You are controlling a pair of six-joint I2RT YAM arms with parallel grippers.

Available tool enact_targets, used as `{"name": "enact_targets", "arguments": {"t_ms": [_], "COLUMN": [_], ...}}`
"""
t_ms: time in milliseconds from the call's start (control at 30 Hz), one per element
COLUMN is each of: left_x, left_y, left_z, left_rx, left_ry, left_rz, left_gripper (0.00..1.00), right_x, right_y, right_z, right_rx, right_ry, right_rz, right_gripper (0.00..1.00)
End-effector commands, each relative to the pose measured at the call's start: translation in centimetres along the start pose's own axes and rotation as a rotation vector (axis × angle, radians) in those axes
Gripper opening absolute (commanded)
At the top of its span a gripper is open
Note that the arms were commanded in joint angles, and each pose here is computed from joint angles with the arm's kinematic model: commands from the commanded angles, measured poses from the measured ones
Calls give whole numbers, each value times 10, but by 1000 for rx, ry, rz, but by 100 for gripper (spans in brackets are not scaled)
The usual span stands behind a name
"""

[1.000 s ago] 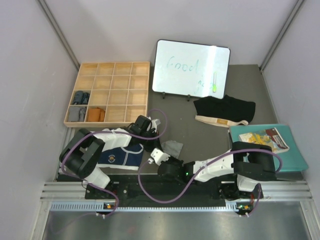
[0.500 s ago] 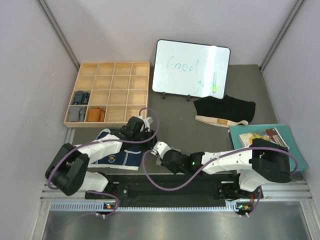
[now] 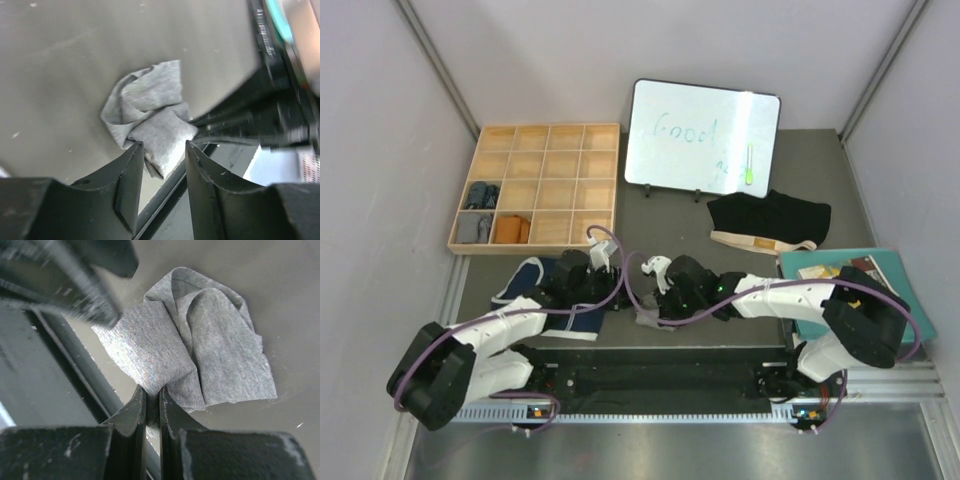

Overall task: Roll the underwear
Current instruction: Roll the underwear to the center of the board.

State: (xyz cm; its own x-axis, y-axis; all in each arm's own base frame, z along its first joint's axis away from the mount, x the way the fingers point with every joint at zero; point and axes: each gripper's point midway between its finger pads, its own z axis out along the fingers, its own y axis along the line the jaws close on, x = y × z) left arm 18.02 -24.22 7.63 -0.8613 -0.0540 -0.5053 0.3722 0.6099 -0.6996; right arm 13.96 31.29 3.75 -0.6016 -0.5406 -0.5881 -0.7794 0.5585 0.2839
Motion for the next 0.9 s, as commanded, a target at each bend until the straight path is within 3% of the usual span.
{"name": "enact_targets", "arguments": {"t_ms": [0, 867], "left_x": [-9, -3], "left_y": [-30, -14], "left_z": [-1, 29], "left_rx": [189, 238], "left_ry": [-72, -47], "left_rz": [70, 94], "left_gripper": [44, 45], "right_x": [-14, -26], "right_y": [4, -49], "right_z": [-8, 5], "right_rx": [-141, -351], "right_ry": [-14, 68], "right_rz": [50, 246], "right_gripper": [0, 0]}}
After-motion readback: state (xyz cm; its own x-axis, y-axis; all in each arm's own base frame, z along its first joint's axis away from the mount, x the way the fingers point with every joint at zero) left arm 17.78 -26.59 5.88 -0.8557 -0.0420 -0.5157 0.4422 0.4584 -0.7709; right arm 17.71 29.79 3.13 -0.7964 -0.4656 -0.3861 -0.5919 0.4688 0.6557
